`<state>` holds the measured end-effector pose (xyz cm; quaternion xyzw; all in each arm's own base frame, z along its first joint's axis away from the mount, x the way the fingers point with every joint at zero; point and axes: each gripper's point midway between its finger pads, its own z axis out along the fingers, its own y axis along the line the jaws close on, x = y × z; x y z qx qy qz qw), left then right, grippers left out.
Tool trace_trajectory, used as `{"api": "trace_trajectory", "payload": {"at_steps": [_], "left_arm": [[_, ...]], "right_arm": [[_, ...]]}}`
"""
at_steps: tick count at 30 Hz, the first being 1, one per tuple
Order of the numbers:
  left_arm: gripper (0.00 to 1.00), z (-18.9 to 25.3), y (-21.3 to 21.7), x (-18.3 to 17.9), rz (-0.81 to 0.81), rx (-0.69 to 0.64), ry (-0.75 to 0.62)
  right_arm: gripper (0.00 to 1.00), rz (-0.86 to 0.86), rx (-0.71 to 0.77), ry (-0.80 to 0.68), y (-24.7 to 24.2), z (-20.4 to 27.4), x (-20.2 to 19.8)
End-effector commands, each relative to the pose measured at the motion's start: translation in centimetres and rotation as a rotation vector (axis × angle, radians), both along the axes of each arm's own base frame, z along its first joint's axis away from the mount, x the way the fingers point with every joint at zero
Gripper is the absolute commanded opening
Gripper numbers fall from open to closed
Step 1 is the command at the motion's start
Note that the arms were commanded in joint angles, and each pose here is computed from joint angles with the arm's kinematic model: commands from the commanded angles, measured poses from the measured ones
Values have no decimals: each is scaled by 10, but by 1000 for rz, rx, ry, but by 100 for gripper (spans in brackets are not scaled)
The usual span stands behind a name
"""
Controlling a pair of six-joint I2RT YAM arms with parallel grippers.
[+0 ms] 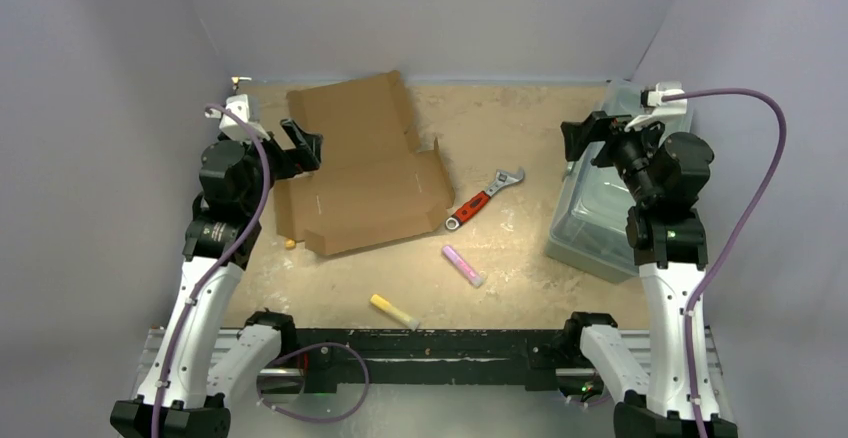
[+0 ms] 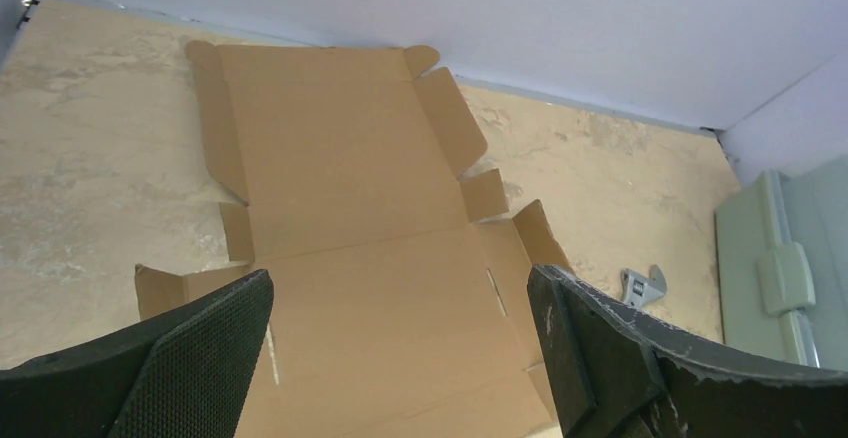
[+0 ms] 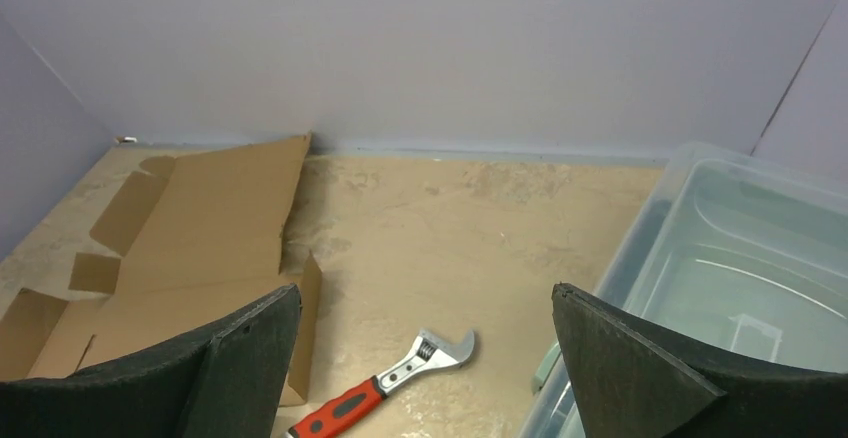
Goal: Fold the paper box
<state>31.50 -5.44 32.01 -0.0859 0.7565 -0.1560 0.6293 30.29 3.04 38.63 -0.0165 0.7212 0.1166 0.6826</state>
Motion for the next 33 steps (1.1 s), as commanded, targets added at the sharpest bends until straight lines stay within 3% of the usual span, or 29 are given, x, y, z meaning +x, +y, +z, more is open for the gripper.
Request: {"api": "trace_trajectory", "payload": {"at_steps": [1, 9, 12, 14, 17, 22, 29, 33], "left_arm": [[99, 5, -12, -10, -73, -15, -19], [99, 8, -25, -24, -153, -41, -20], [99, 4, -48, -34, -299, -50, -9], [99, 1, -69, -44, -436, -82, 6], [99, -10, -86, -58, -512, -94, 62], [98, -35, -101, -79, -561, -60, 130], [95, -73, -131, -87, -596, -21, 212], [95, -97, -166, -97, -609, 135, 280]], "right_arm": [[99, -28, 26, -46, -3, 18, -4], [99, -7, 28, -20, 1, 7, -4], [99, 135, -60, -29, 21, 1, -13], [99, 381, -171, -62, 54, -9, -32], [99, 696, -287, -111, 89, -36, -57], [99, 852, -234, -78, 104, -71, -58], [99, 1001, -250, -169, 118, -81, -82], [99, 1009, -251, -185, 119, -85, -85]]}}
